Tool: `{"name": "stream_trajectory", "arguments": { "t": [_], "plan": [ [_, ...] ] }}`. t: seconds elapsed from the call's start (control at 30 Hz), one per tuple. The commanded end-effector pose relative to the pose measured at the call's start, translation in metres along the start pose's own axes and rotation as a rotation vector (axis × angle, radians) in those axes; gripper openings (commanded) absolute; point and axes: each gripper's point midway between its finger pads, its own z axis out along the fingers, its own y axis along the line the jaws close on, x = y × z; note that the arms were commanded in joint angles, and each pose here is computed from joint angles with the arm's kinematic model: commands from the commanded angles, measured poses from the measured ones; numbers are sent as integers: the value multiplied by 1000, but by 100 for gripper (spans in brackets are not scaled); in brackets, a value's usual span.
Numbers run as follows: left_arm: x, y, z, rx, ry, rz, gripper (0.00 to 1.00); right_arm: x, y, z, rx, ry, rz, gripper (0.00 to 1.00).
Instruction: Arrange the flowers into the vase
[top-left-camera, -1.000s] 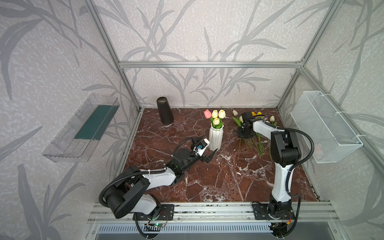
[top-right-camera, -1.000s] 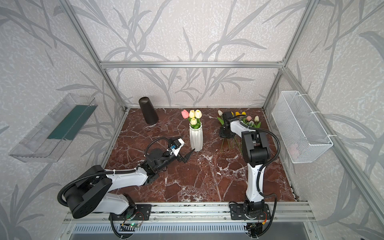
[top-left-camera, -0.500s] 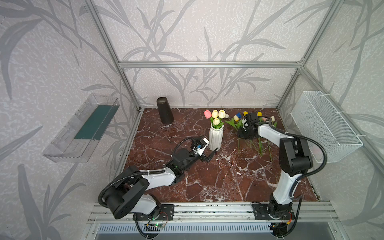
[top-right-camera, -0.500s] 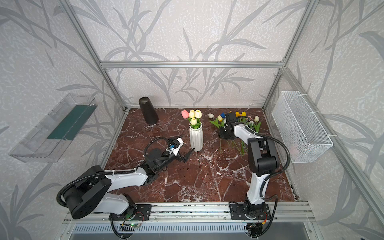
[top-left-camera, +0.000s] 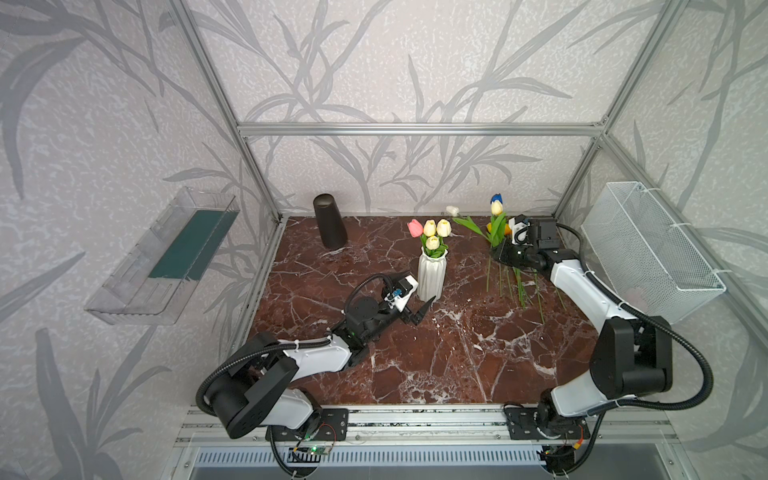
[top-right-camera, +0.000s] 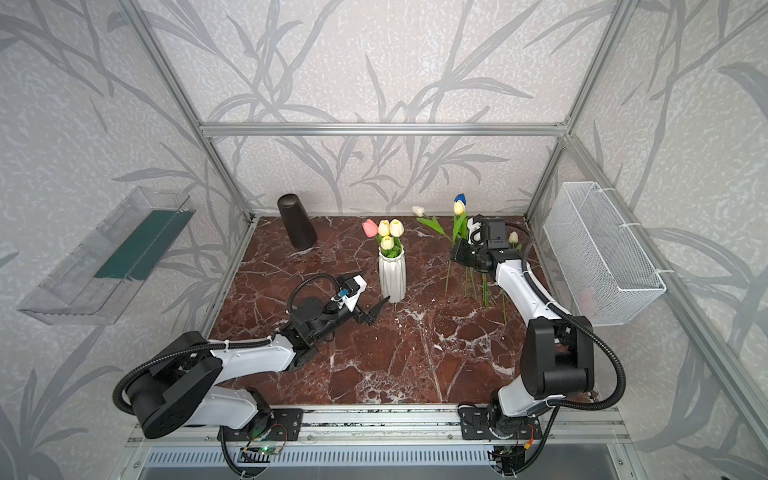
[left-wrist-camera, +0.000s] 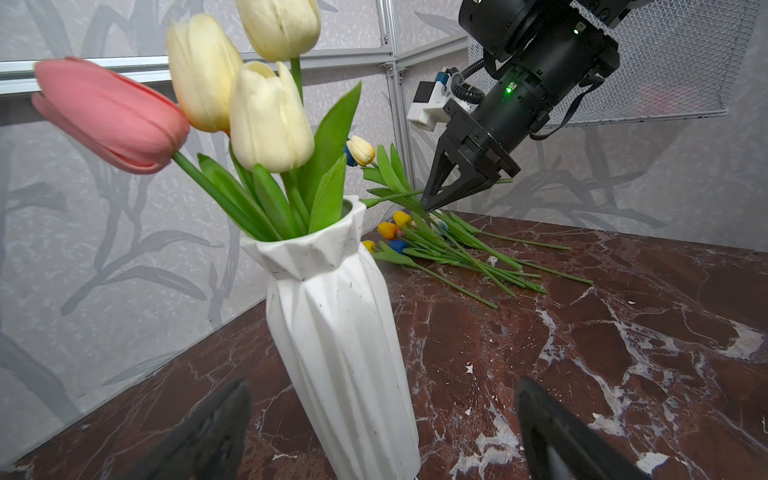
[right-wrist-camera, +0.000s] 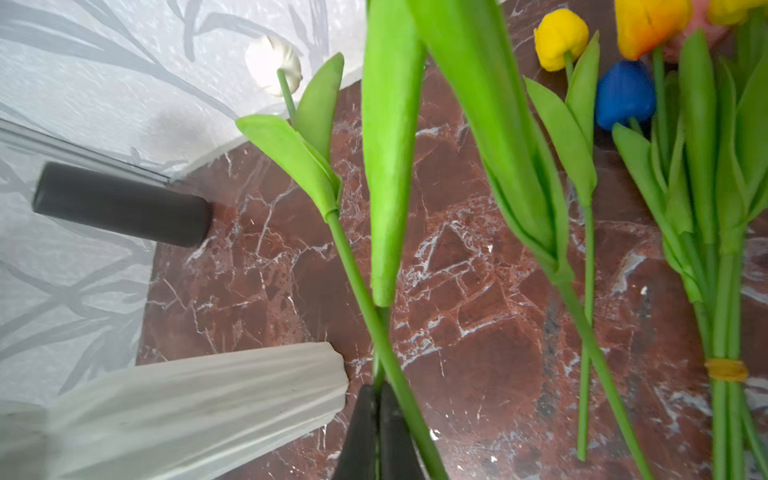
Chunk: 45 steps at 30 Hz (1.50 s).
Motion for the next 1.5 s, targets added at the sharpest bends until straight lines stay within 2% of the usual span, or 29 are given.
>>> {"name": "stream_trajectory", "arguments": {
  "t": [0.0, 0.1, 0.27, 0.3, 0.33, 0.37, 0.57, 0.67, 0.77, 0.8, 1.07, 1.33, 1.47],
  "plan": [
    [-21, 0, 2, 18, -57, 8, 99, 25, -15, 6, 86, 151, -37, 0],
    [-19, -1, 5, 23, -46, 4, 99, 53, -28, 23, 100, 249, -21, 0],
    [-16, -3, 8, 33, -50, -5, 99, 80, -36, 37, 86, 268, 9, 0],
    [-16, -4, 9, 35, -50, -6, 99, 82, -34, 38, 79, 273, 4, 12],
    [-16, -4, 9, 38, -49, -7, 99, 85, -33, 38, 83, 289, -3, 27],
    [-15, -4, 9, 40, -48, -8, 99, 89, -31, 37, 82, 314, -10, 31],
    [-14, -3, 9, 31, -40, 2, 99, 87, -2, 20, 17, 320, -103, 30],
    [-10, -3, 9, 31, -34, 1, 99, 84, 3, 27, 67, 278, -306, 34],
    [-8, -3, 9, 24, -40, 2, 99, 84, 2, 44, 131, 325, -457, 39],
    [-8, -2, 9, 22, -41, 2, 99, 88, -3, 53, 148, 379, -472, 40],
    [-7, -2, 5, 17, -30, 13, 99, 79, -29, 89, 251, 474, -551, 42],
    [-5, 0, 2, 7, -21, 21, 99, 97, -43, 111, 244, 560, -591, 44],
    [-10, 1, 4, 5, -35, 23, 99, 99, -49, 123, 259, 578, -609, 35]
  ]
}}
